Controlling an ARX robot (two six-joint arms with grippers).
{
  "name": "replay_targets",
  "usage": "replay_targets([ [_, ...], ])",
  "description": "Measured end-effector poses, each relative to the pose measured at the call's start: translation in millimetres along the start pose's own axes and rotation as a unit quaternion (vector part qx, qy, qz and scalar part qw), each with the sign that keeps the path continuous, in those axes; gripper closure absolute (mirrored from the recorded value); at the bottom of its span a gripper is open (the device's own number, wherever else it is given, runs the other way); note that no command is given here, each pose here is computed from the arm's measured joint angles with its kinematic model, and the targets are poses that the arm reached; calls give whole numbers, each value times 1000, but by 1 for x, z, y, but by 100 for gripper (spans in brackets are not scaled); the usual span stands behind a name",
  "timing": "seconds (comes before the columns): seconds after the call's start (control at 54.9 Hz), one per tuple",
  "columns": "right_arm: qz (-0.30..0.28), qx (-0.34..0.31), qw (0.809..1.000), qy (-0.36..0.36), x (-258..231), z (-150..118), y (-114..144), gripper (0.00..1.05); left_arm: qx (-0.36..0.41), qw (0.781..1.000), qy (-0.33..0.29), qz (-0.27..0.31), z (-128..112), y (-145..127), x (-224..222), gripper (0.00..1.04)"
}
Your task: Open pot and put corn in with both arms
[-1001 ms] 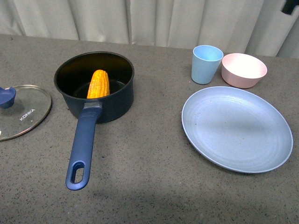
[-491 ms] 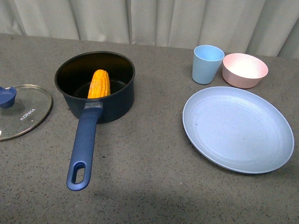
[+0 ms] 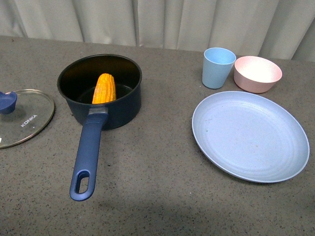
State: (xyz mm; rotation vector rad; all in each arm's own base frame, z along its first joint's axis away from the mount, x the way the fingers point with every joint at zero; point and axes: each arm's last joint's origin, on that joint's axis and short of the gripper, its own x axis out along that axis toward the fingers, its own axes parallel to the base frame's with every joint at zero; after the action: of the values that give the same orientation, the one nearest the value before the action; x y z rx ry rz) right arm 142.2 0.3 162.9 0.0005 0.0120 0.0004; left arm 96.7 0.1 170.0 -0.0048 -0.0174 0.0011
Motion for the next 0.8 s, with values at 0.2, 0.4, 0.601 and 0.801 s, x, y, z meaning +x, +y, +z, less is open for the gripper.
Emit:
replay_targets([
  [0.2, 0, 0, 1000, -3, -8, 2, 0, 104, 0, 1000, 0, 0, 0, 0, 0, 6],
  [0.4, 0, 0, 1000, -7, -16, 4, 0, 104, 0, 1000, 0, 0, 0, 0, 0, 6],
  [0.601, 0, 0, 1000, -10, -24, 5, 0, 104, 0, 1000, 0, 0, 0, 0, 0, 6],
  [0.801, 0, 0, 1000, -10, -29, 5, 0, 104, 0, 1000, 0, 0, 0, 0, 0, 6],
])
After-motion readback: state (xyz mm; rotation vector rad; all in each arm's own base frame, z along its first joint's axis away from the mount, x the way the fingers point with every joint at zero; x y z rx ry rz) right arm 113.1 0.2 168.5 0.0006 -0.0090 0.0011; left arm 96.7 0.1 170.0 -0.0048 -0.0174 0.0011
